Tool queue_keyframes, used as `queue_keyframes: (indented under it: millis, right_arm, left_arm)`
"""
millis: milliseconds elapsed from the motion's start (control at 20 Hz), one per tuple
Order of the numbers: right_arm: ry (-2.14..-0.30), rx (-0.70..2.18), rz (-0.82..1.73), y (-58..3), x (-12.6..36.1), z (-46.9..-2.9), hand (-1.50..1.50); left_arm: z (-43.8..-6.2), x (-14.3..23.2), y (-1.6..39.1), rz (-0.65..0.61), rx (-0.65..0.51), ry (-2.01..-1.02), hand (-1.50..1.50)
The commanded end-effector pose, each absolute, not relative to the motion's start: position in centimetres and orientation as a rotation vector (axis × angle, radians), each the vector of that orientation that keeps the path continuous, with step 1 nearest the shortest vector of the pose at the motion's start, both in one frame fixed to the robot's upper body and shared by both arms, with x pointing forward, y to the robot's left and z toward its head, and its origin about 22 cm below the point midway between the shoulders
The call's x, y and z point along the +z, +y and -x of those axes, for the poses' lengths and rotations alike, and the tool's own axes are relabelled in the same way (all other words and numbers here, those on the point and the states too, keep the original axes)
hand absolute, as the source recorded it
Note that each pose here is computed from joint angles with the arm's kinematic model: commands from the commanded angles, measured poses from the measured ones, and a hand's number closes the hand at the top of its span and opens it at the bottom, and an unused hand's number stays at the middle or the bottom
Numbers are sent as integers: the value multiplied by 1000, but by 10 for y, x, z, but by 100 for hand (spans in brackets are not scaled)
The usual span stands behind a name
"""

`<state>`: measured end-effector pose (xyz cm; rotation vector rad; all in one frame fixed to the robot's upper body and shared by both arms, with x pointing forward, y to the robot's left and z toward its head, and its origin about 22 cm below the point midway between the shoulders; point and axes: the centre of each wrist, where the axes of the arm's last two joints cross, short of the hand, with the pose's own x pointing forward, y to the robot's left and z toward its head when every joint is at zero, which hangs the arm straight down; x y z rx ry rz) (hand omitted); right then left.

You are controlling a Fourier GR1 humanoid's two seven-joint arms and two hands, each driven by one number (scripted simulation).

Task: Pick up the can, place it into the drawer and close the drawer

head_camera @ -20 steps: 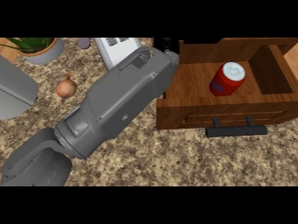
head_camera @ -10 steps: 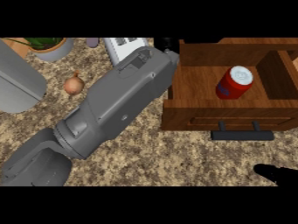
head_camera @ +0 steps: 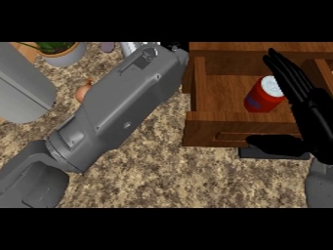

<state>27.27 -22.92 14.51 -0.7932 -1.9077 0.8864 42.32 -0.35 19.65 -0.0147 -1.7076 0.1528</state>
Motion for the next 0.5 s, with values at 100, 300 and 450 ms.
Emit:
queue_keyframes:
  millis: [100, 300, 450]
  right_arm:
    - [-1835, 1088, 874, -213, 124, -323, -150]
    - [-1745, 1190, 985, -197, 98, -342, -150]
    - [-1736, 1134, 1021, -180, 89, -356, -150]
  left_arm:
    - [-429, 200, 18, -29, 154, -1706, -150]
    - [-430, 200, 35, -33, 162, -1708, -150]
    - [-428, 211, 45, -48, 164, -1692, -150]
